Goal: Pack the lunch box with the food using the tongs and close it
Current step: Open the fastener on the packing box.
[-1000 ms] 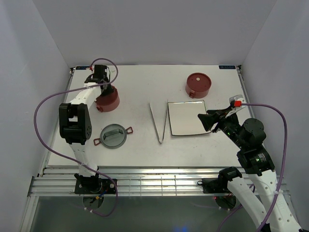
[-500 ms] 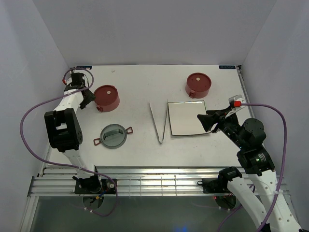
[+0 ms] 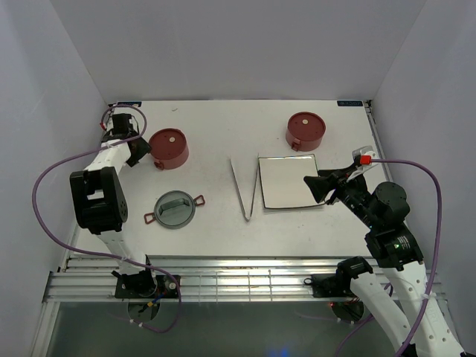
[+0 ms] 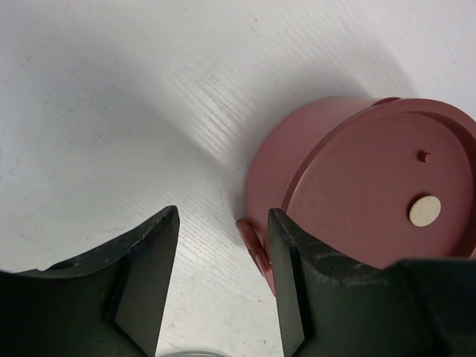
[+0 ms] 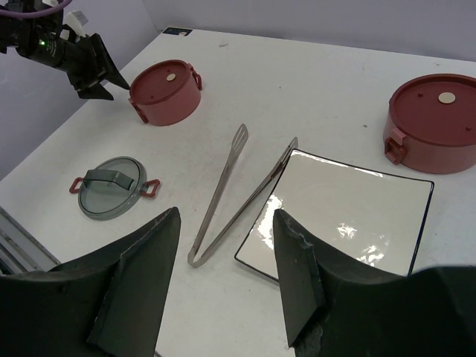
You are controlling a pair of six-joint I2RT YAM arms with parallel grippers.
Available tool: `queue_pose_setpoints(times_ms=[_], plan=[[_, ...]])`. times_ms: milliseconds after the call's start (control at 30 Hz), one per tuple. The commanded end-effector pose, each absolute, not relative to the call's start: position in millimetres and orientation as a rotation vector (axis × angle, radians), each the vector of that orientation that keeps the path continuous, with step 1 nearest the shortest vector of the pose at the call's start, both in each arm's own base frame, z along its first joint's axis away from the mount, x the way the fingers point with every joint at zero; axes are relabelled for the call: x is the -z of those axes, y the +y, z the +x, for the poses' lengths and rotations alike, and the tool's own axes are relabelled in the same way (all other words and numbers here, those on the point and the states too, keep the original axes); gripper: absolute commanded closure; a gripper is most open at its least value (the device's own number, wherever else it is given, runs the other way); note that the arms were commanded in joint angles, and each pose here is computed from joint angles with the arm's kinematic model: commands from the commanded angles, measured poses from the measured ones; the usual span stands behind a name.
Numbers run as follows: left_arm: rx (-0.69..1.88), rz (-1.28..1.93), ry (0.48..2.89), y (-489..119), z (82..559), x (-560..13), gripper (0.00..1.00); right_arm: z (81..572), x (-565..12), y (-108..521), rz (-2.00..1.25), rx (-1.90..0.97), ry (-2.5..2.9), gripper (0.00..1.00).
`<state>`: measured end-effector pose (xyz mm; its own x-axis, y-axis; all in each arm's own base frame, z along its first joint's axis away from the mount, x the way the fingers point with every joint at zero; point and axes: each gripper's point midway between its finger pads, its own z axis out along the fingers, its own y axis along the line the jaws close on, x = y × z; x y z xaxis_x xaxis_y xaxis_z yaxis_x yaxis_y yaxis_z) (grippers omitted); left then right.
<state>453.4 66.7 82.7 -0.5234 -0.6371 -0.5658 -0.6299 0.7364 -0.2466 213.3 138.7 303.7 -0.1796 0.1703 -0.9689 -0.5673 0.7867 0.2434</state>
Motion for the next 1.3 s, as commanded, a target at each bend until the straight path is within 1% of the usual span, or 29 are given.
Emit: queue_pose_setpoints(times_ms=[0,233,367,433,600,667,800,833,900,933,967,1000,1033,1133,1267], plan=[[0.057,-0.950,2.150,65.5,457.6,-123.6,0.38,209.1,-320.1,138.1,-0.329,-0.678,1.581,0.41],[0.160,-0.914,2.096,54.6,461.9,-145.3,0.36,211.5,-318.6,141.1,-0.333,-0.691,1.586,0.41],[0.230,-0.902,2.148,42.6,468.1,-130.1,0.36,212.4,-318.0,142.6,-0.330,-0.702,1.587,0.41],[0.232,-0.911,2.185,40.9,468.1,-113.8,0.36,213.8,-315.6,143.9,-0.332,-0.707,1.596,0.41],[0.231,-0.926,2.248,38.2,465.6,-84.5,0.38,215.3,-314.6,145.9,-0.334,-0.716,1.610,0.41],[0.289,-0.906,2.283,28.3,466.4,-75.9,0.39,216.0,-314.7,146.4,-0.330,-0.720,1.608,0.41],[0.399,-0.788,2.328,9.8,476.4,-71.6,0.51,223.8,-309.0,150.8,-0.314,-0.742,1.620,0.41],[0.459,-0.735,2.349,-2.0,478.4,-72.1,0.52,228.2,-304.8,152.8,-0.311,-0.746,1.642,0.41],[0.495,-0.656,2.395,-10.9,485.0,-66.4,0.54,234.9,-300.8,157.1,-0.308,-0.762,1.660,0.41],[0.499,-0.627,2.417,-17.7,486.1,-65.3,0.59,238.1,-301.2,157.6,-0.302,-0.760,1.663,0.41],[0.481,-0.604,2.417,-17.6,492.1,-68.9,0.62,243.7,-301.8,155.5,-0.281,-0.742,1.661,0.41],[0.460,-0.575,2.455,-19.3,489.5,-59.8,0.65,248.1,-302.5,154.1,-0.266,-0.729,1.665,0.41],[0.451,-0.550,2.462,-23.5,490.8,-59.8,0.70,255.8,-302.8,153.8,-0.252,-0.715,1.678,0.40],[0.439,-0.451,2.487,-27.2,498.6,-58.1,0.81,270.9,-301.5,162.9,-0.256,-0.738,1.692,0.40],[0.451,-0.301,2.484,-35.3,508.4,-62.2,0.82,293.6,-289.6,178.0,-0.260,-0.771,1.739,0.41]])
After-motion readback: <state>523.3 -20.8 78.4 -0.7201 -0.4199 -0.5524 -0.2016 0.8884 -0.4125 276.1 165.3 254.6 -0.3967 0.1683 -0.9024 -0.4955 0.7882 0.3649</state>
